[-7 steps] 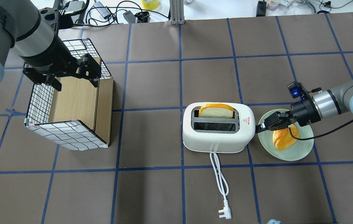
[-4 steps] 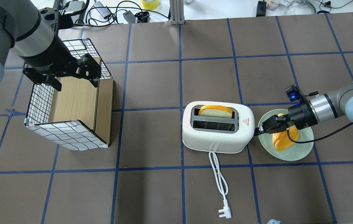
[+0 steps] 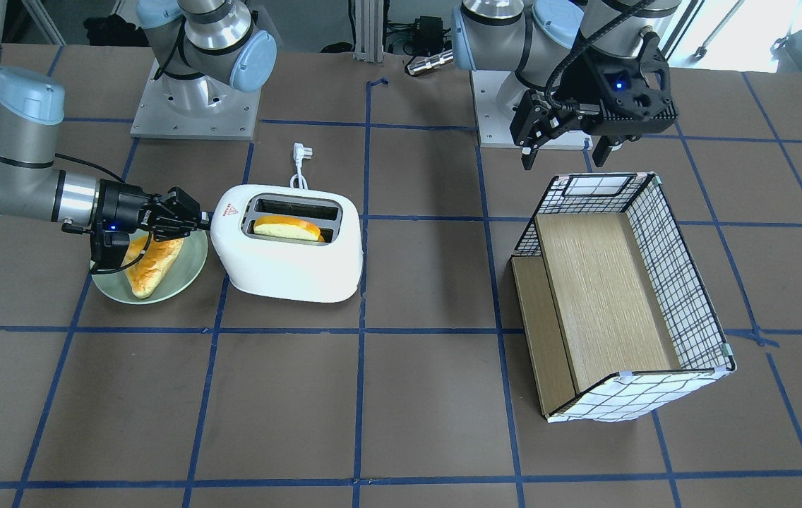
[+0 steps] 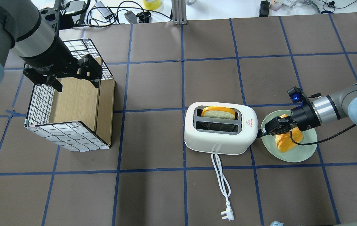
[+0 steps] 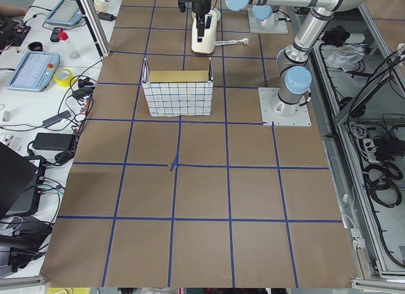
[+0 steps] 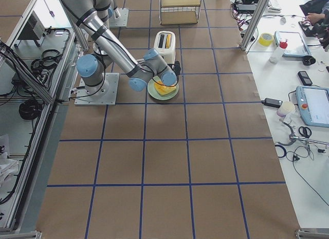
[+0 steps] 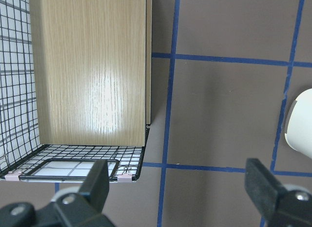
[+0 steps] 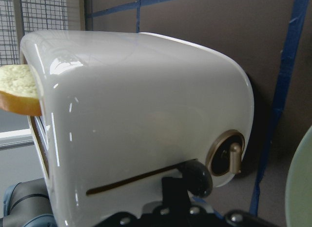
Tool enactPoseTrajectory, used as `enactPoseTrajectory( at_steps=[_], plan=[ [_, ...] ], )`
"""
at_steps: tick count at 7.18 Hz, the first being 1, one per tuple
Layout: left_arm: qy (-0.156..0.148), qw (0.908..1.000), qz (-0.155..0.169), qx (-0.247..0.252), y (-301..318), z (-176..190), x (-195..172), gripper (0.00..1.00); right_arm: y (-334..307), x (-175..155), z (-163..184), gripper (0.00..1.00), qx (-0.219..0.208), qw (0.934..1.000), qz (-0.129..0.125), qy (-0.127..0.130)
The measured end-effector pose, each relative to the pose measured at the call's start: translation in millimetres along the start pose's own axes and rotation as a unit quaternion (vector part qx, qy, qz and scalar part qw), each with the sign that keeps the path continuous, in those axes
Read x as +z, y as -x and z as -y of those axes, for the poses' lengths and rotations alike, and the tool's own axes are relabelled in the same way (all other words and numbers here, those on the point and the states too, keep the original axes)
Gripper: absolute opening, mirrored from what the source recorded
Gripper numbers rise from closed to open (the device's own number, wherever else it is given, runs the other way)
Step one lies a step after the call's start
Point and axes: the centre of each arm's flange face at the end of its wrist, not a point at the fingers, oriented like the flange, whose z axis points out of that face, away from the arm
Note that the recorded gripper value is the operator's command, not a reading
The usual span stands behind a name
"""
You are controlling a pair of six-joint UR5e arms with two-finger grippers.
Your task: Press toaster with right arm
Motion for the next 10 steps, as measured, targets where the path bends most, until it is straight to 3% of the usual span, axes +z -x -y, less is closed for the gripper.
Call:
enactPoseTrajectory(
  at_steps=[3, 5, 7, 8, 10],
  plan=[
    [0.0, 1.0, 0.0, 0.0, 0, 0, 0, 1.0, 6, -5, 2, 0.0, 0.031, 0.9994, -0.01, -0.004],
    [0.0, 1.0, 0.0, 0.0, 0, 0, 0, 1.0, 35, -31, 9, 0.0, 0.07, 0.9964, -0.043, -0.02],
    [0.0, 1.0, 0.0, 0.0, 0, 0, 0, 1.0, 77, -72, 17, 0.0, 0.099, 0.9897, -0.1, -0.023],
    [0.0, 1.0, 0.0, 0.0, 0, 0, 0, 1.0, 103, -98, 25, 0.0, 0.114, 0.9826, -0.145, -0.022],
    [0.0, 1.0, 0.0, 0.0, 0, 0, 0, 1.0, 173, -138, 54, 0.0, 0.135, 0.9595, -0.246, -0.031]
  ],
)
